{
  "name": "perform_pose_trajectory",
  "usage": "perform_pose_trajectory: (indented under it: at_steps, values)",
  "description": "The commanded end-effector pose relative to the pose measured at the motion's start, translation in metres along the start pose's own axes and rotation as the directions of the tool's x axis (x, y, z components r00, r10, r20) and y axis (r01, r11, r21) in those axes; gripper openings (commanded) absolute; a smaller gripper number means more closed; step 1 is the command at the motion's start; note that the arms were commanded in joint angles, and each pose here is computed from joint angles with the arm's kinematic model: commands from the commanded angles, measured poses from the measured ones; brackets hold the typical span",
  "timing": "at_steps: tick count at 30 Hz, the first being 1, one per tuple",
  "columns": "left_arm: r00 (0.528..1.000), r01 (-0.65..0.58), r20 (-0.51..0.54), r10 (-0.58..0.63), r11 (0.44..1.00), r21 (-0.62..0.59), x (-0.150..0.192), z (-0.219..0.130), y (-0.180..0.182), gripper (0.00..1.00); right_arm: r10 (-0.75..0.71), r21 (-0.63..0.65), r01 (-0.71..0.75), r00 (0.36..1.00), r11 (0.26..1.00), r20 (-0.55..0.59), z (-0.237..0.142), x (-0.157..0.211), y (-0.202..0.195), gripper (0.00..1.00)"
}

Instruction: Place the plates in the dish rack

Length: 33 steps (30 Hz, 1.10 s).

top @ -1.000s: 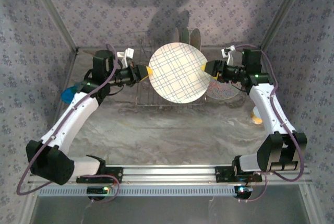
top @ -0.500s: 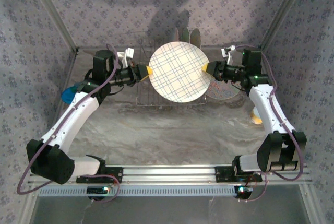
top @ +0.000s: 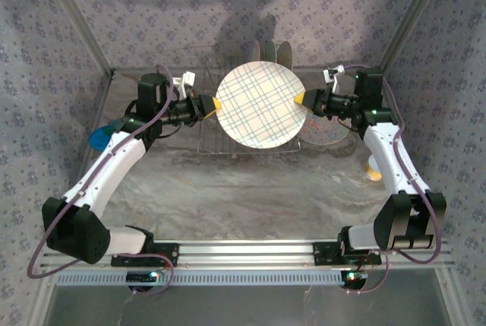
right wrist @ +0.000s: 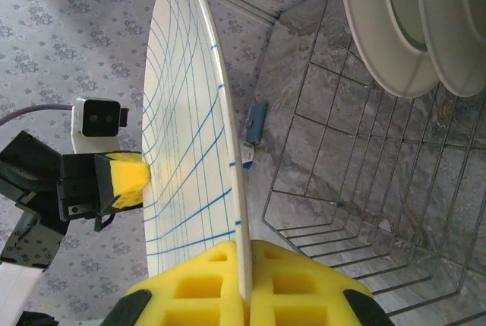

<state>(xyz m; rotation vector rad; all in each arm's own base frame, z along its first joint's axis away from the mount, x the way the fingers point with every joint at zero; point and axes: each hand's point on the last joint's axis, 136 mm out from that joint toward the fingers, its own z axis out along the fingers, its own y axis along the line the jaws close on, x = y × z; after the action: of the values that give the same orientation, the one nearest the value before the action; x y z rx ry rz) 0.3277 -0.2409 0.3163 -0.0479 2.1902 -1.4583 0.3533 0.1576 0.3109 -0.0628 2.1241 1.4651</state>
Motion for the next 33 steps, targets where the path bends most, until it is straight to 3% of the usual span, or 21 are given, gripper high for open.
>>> perform_pose_trajectory:
  at_steps: [1,3,10,13,17,20,27,33]
  values:
    - [0.997,-0.072,0.022,0.071,0.996,0.060,-0.005,-0.005,-0.024,0.11,-0.024,0.000,0.024,1.000,1.000,0.000,-0.002,0.002,0.011,0.00]
    - [0.997,-0.078,0.020,0.077,0.995,0.054,-0.005,-0.006,-0.024,0.18,-0.029,0.015,0.029,0.999,0.999,0.014,-0.004,0.000,0.012,0.00]
    - [0.995,-0.094,0.014,0.094,0.995,0.024,-0.004,-0.008,-0.022,0.31,-0.057,0.042,0.054,0.996,0.998,0.073,-0.015,-0.008,0.029,0.00]
    - [0.995,-0.103,0.019,0.103,0.995,0.008,-0.004,-0.010,-0.020,0.50,-0.076,0.058,0.071,0.992,0.996,0.098,-0.021,-0.011,0.037,0.00]
    - [0.991,-0.131,0.021,0.131,0.991,-0.031,-0.004,-0.015,-0.019,0.82,-0.086,0.088,0.074,0.987,0.993,0.139,-0.029,-0.019,0.050,0.00]
    - [0.985,-0.170,0.021,0.172,0.982,-0.081,-0.007,-0.021,-0.020,0.97,-0.080,0.136,0.058,0.982,0.989,0.168,-0.033,-0.025,0.056,0.00]
    - [0.959,-0.246,0.070,0.275,0.929,-0.275,-0.037,-0.045,-0.008,0.99,-0.134,0.268,0.064,0.958,0.961,0.253,-0.038,-0.040,0.066,0.00]
    - [0.892,-0.304,0.108,0.438,0.760,-0.574,-0.072,-0.075,0.025,0.99,-0.258,0.426,0.119,0.922,0.897,0.287,-0.031,-0.049,0.081,0.00]
